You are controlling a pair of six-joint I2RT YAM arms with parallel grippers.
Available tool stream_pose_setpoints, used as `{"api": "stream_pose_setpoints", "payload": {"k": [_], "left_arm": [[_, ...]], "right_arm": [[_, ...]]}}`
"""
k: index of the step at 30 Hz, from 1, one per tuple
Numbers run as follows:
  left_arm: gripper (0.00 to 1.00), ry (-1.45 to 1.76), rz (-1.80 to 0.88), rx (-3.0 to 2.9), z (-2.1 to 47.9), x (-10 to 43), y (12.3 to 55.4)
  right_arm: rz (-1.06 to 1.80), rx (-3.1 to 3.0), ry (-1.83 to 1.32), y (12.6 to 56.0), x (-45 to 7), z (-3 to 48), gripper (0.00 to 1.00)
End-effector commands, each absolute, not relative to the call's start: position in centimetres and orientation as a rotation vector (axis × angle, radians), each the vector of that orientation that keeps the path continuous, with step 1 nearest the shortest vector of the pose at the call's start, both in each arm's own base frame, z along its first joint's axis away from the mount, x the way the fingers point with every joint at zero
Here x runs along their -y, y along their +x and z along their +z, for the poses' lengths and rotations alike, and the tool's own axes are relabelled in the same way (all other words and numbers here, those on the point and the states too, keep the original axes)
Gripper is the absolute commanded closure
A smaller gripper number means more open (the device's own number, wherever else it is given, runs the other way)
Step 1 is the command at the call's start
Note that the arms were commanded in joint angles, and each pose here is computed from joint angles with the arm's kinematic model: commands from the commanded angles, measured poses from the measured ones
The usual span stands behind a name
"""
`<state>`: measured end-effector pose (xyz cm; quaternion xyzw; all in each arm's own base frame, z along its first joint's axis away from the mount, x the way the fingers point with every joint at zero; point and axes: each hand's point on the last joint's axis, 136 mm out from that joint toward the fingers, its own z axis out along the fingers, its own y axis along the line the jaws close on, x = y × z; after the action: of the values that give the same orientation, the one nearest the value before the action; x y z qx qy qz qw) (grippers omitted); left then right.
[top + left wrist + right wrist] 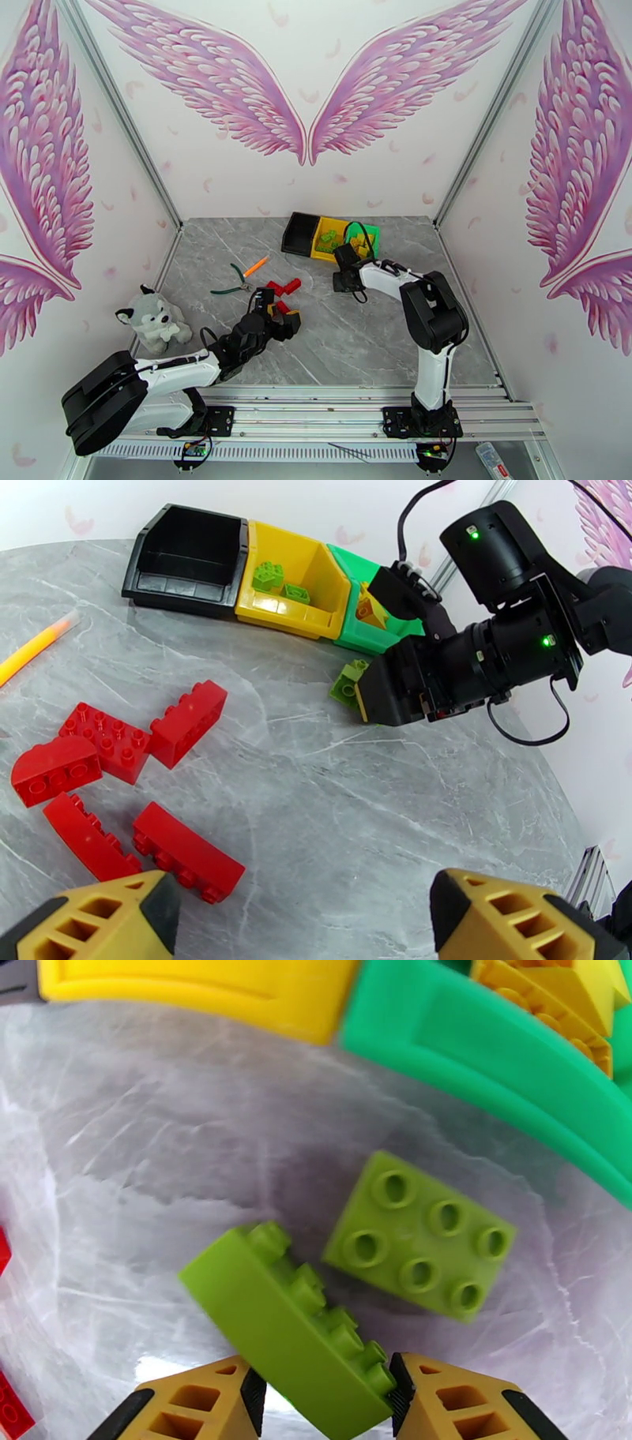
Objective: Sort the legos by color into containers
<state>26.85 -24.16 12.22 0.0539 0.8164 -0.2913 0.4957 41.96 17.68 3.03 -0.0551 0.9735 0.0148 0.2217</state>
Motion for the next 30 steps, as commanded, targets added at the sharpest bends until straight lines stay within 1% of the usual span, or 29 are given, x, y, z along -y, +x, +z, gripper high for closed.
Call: {"api": "stream_pose_setpoints", "payload": {"k": [1,3,9,14,17,21,22,25,30], "left_arm": [[0.11,0.116,-0.721,-1.956,12.6,23.9,26.6],[0.11,0.116,-0.723,-1.956,12.6,23.9,26.5],[0.11,0.117,-0.711,-1.962,12.3,23.9,26.6],[0.1,0.127,-0.696,-1.966,12.4,24.1,27.0],[0.09,0.146,-0.69,-1.965,13.1,24.6,27.3],[0.01,0.177,-0.673,-1.967,14.2,25.8,28.3],[0.01,0.183,-0.671,-1.967,14.5,26.1,28.6],[0.01,0.218,-0.673,-1.96,15.9,27.5,29.8],[0.01,0.247,-0.686,-1.911,18.8,29.3,31.6]], "right_arm": [[0.025,-2.655,-0.216,42.1,-19.1,4.2,0.51],[0.012,-2.65,-0.218,42.1,-19.3,4.5,0.5],[-0.069,-2.672,-0.198,43.0,-18.9,3.9,0.37],[-0.096,-2.694,-0.21,43.5,-19.1,2.9,0.37],[-0.079,-2.699,-0.215,44.0,-19.5,2.7,0.41],[-0.058,-2.7,-0.222,44.5,-20.1,2.7,0.5],[-0.053,-2.696,-0.22,44.6,-20.2,2.9,0.53],[-0.038,-2.687,-0.221,44.7,-20.4,3.5,0.63],[0.023,-2.643,-0.209,44.8,-20.8,6.2,0.79]]}}
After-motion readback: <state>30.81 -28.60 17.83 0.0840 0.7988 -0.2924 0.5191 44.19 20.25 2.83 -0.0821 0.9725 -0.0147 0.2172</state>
